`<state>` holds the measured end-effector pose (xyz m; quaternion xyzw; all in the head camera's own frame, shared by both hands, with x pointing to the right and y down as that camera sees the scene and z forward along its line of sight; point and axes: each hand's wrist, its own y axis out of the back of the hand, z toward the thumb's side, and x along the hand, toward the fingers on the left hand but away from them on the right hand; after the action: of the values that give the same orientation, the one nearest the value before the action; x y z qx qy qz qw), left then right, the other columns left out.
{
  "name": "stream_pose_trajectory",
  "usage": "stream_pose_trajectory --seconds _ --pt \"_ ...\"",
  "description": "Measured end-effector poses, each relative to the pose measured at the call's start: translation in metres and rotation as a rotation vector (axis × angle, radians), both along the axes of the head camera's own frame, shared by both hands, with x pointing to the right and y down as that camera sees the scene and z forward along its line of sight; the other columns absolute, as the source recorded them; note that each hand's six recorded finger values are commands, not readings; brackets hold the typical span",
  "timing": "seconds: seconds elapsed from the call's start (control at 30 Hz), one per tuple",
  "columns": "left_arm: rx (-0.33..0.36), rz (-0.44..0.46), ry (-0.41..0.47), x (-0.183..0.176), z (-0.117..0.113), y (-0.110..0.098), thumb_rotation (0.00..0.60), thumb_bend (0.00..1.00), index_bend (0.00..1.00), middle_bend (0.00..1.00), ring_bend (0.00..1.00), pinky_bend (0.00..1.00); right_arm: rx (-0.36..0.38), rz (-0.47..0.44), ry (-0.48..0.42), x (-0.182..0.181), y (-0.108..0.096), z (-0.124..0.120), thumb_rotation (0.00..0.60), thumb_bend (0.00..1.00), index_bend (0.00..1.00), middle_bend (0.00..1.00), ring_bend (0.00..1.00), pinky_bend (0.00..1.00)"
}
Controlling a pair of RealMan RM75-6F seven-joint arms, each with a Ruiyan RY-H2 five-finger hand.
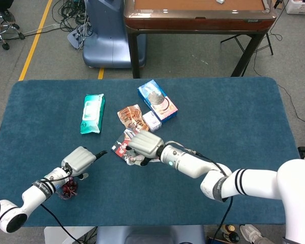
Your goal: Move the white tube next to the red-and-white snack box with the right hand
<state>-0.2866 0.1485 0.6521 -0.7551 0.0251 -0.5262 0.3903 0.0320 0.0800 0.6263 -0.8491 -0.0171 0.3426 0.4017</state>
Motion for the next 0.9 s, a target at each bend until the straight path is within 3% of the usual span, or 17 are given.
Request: stream_pose_trajectory --seconds 0.2,0.37,0.57,0.9 --pt "0.014 -0.029 -0.023 -0.012 -0.002 -0.006 0.600 0.20 0.07 0.55 0.52 0.39 -0.006 -0.003 0.014 0.016 0.004 0.018 0.600 0.42 0.79 0.62 0.66 0.46" --pt "0.025 -0.051 -0.030 -0.017 -0.004 -0.011 0.600 0.20 0.07 0.55 0.52 0.39 -0.013 -0.004 0.049 0.029 0.006 0.033 0.600 0.16 0.49 0.45 0.50 0.40" --pt "0.026 -0.067 -0.037 -0.022 -0.004 -0.011 0.600 0.20 0.07 0.55 0.52 0.39 -0.016 -0.005 0.082 0.038 0.005 0.039 0.600 0.07 0.30 0.36 0.42 0.37" --pt "0.036 -0.093 -0.036 -0.026 -0.006 -0.016 0.600 0.20 0.07 0.55 0.52 0.39 0.013 0.050 0.072 0.046 -0.012 0.027 0.600 0.05 0.17 0.25 0.32 0.35"
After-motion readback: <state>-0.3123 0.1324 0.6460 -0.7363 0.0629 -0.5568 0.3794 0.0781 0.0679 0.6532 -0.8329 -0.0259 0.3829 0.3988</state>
